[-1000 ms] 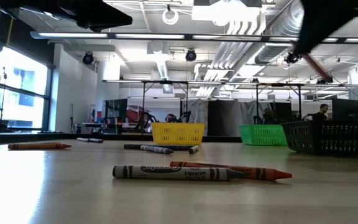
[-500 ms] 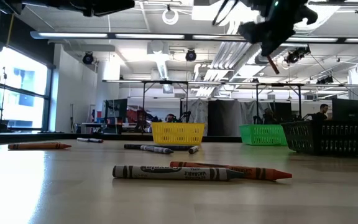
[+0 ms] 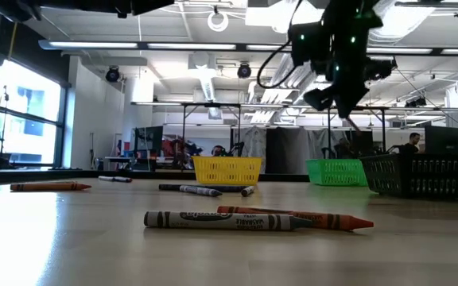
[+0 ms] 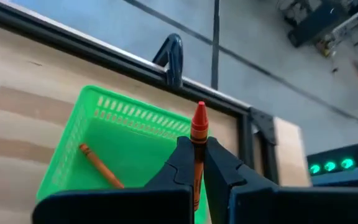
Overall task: Sort crayons
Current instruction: Put the orange crayon into the green bin
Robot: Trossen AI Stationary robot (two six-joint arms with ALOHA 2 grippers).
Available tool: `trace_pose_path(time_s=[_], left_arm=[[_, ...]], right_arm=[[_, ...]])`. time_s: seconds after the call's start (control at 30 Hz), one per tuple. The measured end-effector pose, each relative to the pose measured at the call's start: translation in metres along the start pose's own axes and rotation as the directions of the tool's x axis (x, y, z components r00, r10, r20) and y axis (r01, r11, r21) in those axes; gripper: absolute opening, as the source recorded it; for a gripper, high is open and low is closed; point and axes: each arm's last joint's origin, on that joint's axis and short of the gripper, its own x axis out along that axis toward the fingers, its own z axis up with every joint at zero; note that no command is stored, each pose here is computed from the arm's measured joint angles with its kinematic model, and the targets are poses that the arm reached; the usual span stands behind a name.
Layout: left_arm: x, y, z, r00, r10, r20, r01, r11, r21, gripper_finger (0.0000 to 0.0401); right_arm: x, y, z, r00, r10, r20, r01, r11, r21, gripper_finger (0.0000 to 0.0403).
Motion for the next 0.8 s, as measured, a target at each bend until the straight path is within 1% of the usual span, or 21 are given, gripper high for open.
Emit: trace_pose_path(time_s=[0.17,0.27,0.4,0.63,0.7,0.8], left_arm=[[0.002,0.004,-0.006,0.999,0.019,-0.035,-0.019,1.000,0.021,0.0010],[0.003,0.007,-0.007,0.998,0.034,-0.044,-0.032,0.999,0.027,0.0010],[0.004,0.010,-0.009,0.997,0.051,-0.054,-0.050,0.998,0.027,0.0010],[0.005,0.013,-0.011,0.996,0.065,-0.062,-0.063,0.998,0.028,0.0010],[0.005,0.013,-0.011,0.996,0.065,-0.062,-0.063,0.998,0.028,0.0010],[0.005,0.013,-0.011,0.996,0.063,-0.064,-0.062,0.998,0.029,0.0010]], right_arm=[[0.028,0.010,-0.005,0.996,0.089,-0.018,-0.088,0.996,0.034,0.0001],[0.042,0.014,-0.010,0.991,0.132,-0.006,-0.131,0.990,0.052,0.0001],[0.057,0.014,-0.015,0.989,0.148,0.003,-0.147,0.985,0.084,0.0001],[0.065,0.011,-0.016,0.991,0.136,-0.002,-0.135,0.985,0.109,0.0002],[0.065,0.012,-0.016,0.988,0.157,-0.015,-0.154,0.981,0.116,0.0012],[0.065,0.013,-0.017,0.980,0.195,-0.037,-0.190,0.975,0.119,0.0038]])
